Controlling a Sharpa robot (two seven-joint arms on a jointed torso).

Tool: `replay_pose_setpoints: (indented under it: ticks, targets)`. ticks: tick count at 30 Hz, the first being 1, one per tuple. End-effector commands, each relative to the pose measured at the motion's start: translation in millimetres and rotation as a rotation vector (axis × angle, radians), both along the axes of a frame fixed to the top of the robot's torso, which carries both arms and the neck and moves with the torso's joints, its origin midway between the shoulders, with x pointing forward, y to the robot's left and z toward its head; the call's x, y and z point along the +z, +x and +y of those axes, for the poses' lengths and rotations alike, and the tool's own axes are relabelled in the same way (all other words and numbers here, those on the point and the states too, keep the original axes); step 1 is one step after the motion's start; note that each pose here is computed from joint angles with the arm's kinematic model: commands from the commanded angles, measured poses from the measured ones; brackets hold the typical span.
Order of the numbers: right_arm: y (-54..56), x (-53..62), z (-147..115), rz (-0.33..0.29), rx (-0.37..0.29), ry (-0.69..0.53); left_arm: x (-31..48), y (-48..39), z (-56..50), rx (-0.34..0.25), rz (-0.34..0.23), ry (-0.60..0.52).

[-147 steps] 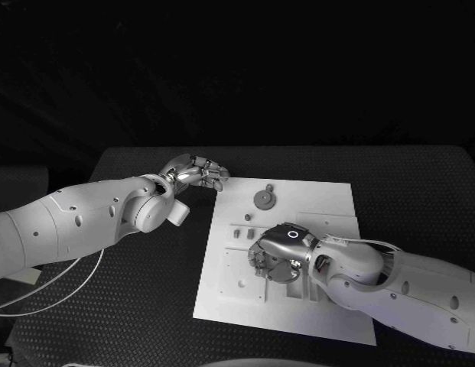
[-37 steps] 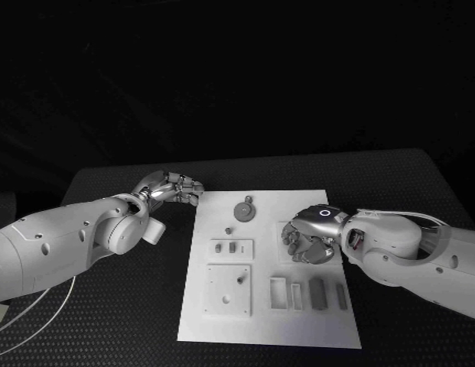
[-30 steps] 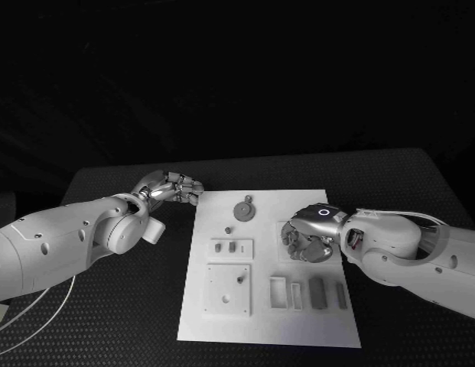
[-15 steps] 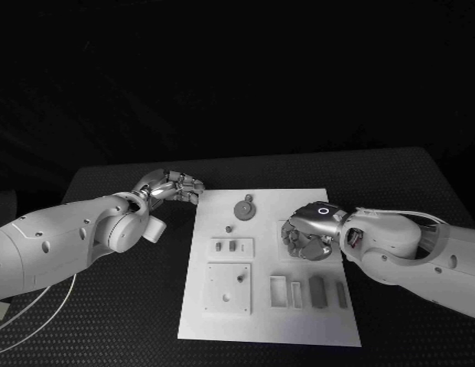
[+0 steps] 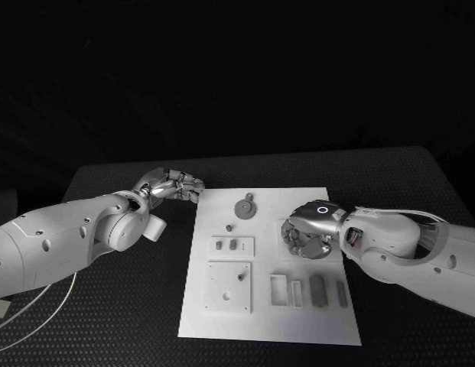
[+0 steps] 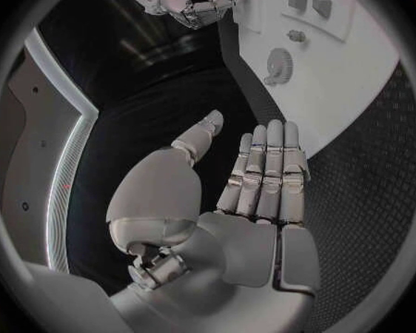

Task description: Assemble the parts on the task board

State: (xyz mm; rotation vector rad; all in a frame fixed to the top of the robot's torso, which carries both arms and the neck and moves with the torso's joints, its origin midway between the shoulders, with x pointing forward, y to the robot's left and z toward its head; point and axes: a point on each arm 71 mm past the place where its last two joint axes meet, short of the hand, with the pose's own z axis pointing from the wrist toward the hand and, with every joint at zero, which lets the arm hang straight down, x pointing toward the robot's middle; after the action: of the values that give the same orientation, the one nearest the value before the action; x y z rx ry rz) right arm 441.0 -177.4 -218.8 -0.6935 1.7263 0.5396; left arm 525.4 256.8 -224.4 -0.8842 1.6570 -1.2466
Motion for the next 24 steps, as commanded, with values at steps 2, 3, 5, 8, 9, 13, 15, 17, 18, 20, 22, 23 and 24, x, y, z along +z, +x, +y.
replay_pose_setpoints:
  ticks: [2, 3, 5, 8, 9, 13, 15, 17, 18, 20, 22, 23, 24]
  targets:
    - [-2.0, 0.5, 1.2, -0.022, 0.019, 0.001, 1.0, -0.1, -2.5, -0.014, -0.002, -0.013]
    - [-2.5, 1.1, 1.3, -0.024, 0.020, 0.007, 1.0, 0.0, -3.0, -0.015, -0.003, -0.013]
    - [-3.2, 2.2, 1.8, -0.028, 0.021, 0.017, 1.0, 0.1, -3.2, -0.015, -0.003, -0.014]
    - [-3.9, 3.8, 2.2, -0.039, 0.024, 0.031, 0.9, 0.4, -3.1, -0.014, -0.003, -0.013]
    - [-4.1, 4.4, 2.2, -0.037, 0.023, 0.039, 0.9, 0.5, -3.1, -0.013, -0.003, -0.013]
    - [-4.8, 10.2, 2.8, -0.045, 0.020, 0.068, 0.9, 0.7, -3.5, -0.013, -0.004, -0.013]
    - [-4.3, 13.7, 3.4, -0.051, 0.019, 0.078, 0.9, 0.8, -3.9, -0.014, -0.004, -0.013]
    - [-3.9, 18.7, 5.1, -0.060, 0.022, 0.091, 0.9, 0.8, -4.0, -0.014, -0.004, -0.013]
    - [-3.9, 21.2, 6.1, -0.064, 0.024, 0.098, 0.9, 0.8, -4.2, -0.015, -0.005, -0.013]
    - [-3.8, 26.5, 8.2, -0.071, 0.028, 0.112, 0.9, 0.9, -4.3, -0.015, -0.005, -0.013]
    - [-3.5, 31.8, 10.2, -0.077, 0.032, 0.125, 0.9, 1.1, -4.0, -0.013, -0.005, -0.013]
    - [-3.5, 33.1, 10.8, -0.078, 0.033, 0.129, 0.9, 1.2, -3.9, -0.013, -0.006, -0.013]
    - [-3.6, 35.0, 11.9, -0.079, 0.035, 0.137, 0.9, 1.2, -3.7, -0.012, -0.006, -0.013]
